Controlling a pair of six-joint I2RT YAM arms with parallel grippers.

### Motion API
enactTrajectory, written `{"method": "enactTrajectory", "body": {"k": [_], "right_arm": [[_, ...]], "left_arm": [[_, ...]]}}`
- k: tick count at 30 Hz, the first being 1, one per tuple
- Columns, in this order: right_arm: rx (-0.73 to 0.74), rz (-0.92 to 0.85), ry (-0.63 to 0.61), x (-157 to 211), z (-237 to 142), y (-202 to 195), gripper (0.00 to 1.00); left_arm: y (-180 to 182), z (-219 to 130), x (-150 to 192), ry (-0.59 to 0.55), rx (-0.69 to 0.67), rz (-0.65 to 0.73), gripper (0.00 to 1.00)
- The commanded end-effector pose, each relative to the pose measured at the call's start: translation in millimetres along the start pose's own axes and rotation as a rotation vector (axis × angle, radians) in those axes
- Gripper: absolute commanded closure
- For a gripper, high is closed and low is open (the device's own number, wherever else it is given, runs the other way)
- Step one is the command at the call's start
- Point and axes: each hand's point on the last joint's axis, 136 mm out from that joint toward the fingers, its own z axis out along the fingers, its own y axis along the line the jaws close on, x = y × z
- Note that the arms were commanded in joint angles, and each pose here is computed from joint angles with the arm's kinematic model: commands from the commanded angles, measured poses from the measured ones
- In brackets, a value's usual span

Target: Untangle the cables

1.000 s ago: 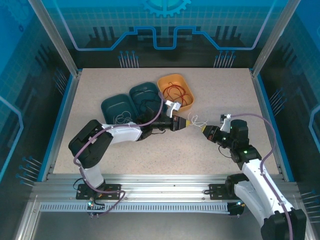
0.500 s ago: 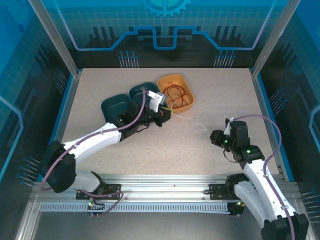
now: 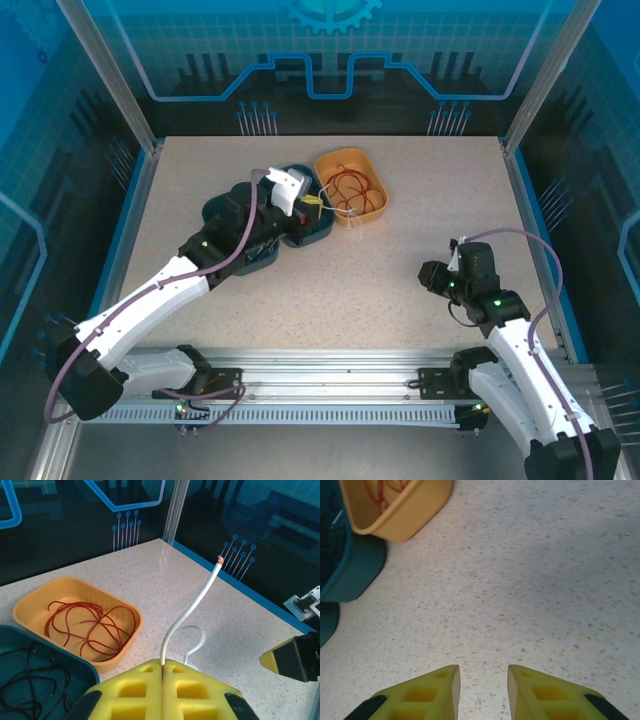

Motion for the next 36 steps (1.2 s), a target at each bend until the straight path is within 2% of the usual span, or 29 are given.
{"method": "enactTrajectory", "body": {"k": [1,7,8,10,13,18,27,30,36], "right_arm": [[-0.093,-0.071,-0.031,-12,-8,28,0.61],[-0.105,-0.112,-0.032,-13,-9,37,0.35],[-0.101,-0.114,-0.035,-13,-9,37,0.28],[-0.097,-0.118,-0.037,-14,-9,37,0.0],[-0.08,-0.121,-0.041,-16,-9,36,0.0],[-0.039,-0.115,-0.036,-17,-7,30,0.0],[0.002,-0.103,-0.021,-17,-4,24,0.0],[0.005,-0.103,-0.017,-16,-3,24,0.0],[-0.002,-0.1,-0.01,-14,-1,24,0.0]], "left_arm": [[2,-10,-10,-0.006,-0.024,0.049,1.0],[20,-18,-16,0.001,-0.131,0.082,1.0],[25,-20,-17,0.005,-0.16,0.083,1.0],[39,-23,-15,0.015,-0.213,0.076,1.0],[63,-31,-14,0.026,-0.297,0.043,1.0],[119,-51,-5,0.052,-0.459,-0.109,1.0],[195,-83,34,0.144,-0.684,-0.307,1.0],[211,-89,46,0.153,-0.727,-0.341,1.0],[229,-83,64,0.105,-0.713,-0.437,1.0]]}}
